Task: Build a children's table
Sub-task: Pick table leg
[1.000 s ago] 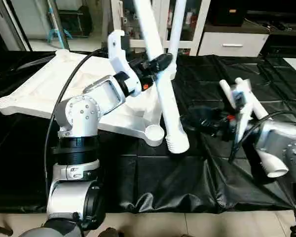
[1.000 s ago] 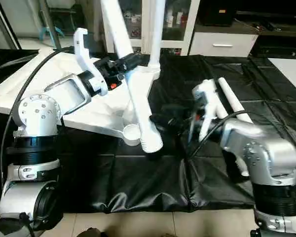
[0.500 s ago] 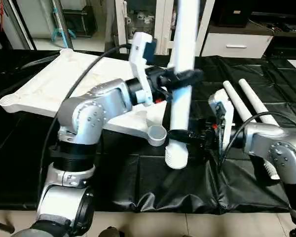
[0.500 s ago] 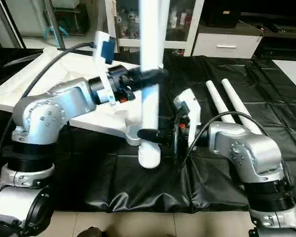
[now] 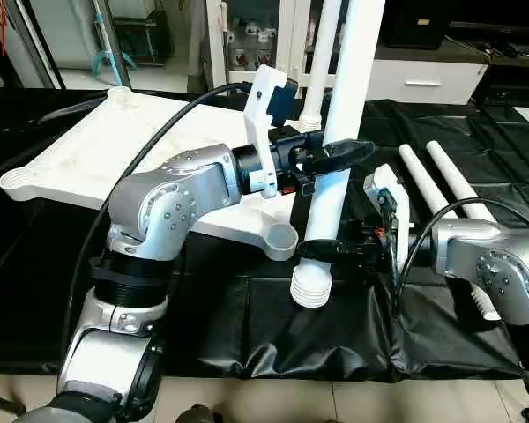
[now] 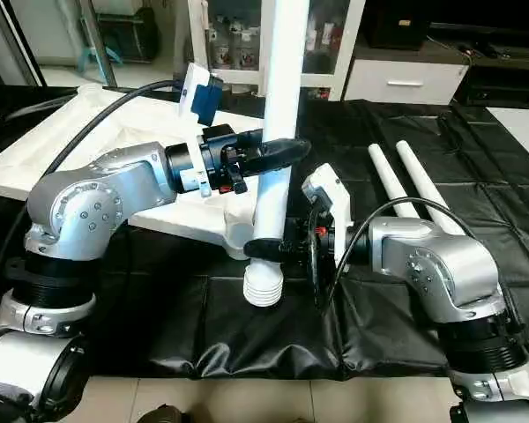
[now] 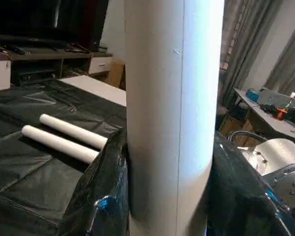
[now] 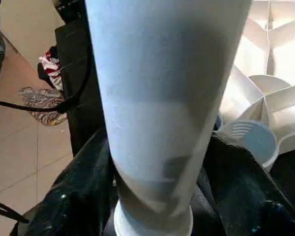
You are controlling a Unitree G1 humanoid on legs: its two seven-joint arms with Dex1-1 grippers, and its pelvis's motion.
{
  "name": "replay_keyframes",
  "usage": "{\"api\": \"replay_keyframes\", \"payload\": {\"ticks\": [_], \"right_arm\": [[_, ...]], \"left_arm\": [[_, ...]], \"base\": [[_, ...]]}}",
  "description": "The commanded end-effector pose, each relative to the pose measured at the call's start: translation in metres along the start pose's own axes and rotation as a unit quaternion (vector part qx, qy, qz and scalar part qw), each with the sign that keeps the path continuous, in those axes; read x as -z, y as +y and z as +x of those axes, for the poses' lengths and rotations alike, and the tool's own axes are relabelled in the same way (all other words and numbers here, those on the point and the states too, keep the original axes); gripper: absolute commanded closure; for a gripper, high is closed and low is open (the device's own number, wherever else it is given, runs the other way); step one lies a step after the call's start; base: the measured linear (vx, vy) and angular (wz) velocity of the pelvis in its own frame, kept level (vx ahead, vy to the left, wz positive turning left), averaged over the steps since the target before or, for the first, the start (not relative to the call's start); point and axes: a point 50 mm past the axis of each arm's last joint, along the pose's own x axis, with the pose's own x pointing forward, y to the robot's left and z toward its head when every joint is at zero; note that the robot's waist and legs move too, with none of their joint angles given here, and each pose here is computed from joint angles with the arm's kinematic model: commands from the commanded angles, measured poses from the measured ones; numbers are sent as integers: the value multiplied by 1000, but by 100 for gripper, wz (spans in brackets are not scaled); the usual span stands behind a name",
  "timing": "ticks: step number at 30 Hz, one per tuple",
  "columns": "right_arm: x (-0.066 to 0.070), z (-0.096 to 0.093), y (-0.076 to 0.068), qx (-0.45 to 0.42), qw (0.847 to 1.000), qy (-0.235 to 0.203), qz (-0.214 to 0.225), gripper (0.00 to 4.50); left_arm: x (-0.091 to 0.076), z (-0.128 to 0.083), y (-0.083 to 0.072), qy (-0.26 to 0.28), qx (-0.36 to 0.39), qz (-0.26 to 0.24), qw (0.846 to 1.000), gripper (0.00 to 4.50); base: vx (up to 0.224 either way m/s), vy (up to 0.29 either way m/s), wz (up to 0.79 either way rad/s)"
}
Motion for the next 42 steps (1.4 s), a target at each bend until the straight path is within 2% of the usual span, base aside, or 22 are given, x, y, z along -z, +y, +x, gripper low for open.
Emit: {"api": "replay_keyframes", "payload": {"ticks": [1, 6, 13, 14, 15, 20, 23, 25, 26, 30, 32, 33, 34, 35, 36, 37, 38, 39, 42], "right_arm": [[0, -2, 2, 2, 1000, 8, -9, 220], [1, -1, 2, -2, 1000, 9, -8, 257], [2, 2, 2, -5, 1000, 1, -6, 264], [2, 1, 2, -2, 1000, -2, -6, 264], [1, 1, 1, 0, 1000, -4, -5, 264], [-1, -3, -4, 35, 999, -24, -5, 265], [-1, -8, -10, 78, 996, -36, -5, 265], [0, -12, -15, 111, 993, -43, -3, 265], [2, -16, -19, 139, 989, -51, 1, 265], [3, -21, -23, 173, 983, -63, 3, 265], [2, -25, -28, 217, 974, -69, -16, 265], [-1, -28, -30, 248, 965, -77, -30, 265], [-2, -29, -31, 253, 964, -79, -33, 266], [-6, -32, -32, 271, 957, -94, -38, 266], [-7, -33, -32, 268, 958, -97, -39, 266], [-8, -33, -31, 263, 959, -100, -40, 266], [-8, -33, -31, 263, 959, -100, -40, 266], [-8, -33, -27, 248, 963, -90, -45, 266], [-6, -33, -21, 224, 970, -73, -53, 266]], "left_arm": [[-7, 2, -5, -8, 13, 22, 1000, 276], [-8, 2, -5, -13, 13, 19, 1000, 276], [-8, 1, -3, -18, 7, 15, 1000, 276], [-8, 1, 0, -13, -13, 21, 1000, 276], [-8, 0, 2, -9, -28, 26, 999, 220], [-3, -7, 12, -8, -50, -9, 999, 185], [-1, -15, 19, -2, -62, -5, 998, 157], [0, -22, 26, -2, -87, -1, 996, 137], [1, -29, 35, 1, -112, 22, 993, 125], [4, -38, 49, 9, -159, 46, 986, 101], [12, -44, 60, 33, -184, 71, 980, 99], [23, -51, 69, 79, -196, 119, 970, 99], [26, -52, 70, 89, -196, 130, 968, 99], [47, -59, 79, 181, -179, 201, 946, 99], [57, -63, 83, 222, -166, 228, 933, 99], [63, -65, 86, 246, -158, 243, 925, 99], [63, -65, 86, 246, -158, 243, 925, 99], [71, -70, 90, 286, -132, 246, 917, 99], [75, -77, 95, 330, -99, 251, 905, 99]], "base": [[0, 0, 0], [0, 0, 0], [0, 0, 0], [0, 0, 0], [0, 0, 0], [0, 0, 0], [0, 0, 0], [0, 0, 0], [0, 0, 0], [0, 0, 0], [0, 0, 0], [0, 0, 0], [0, 0, 0], [0, 0, 0], [0, 0, 0], [0, 0, 0], [0, 0, 0], [0, 0, 0], [0, 0, 0]]}}
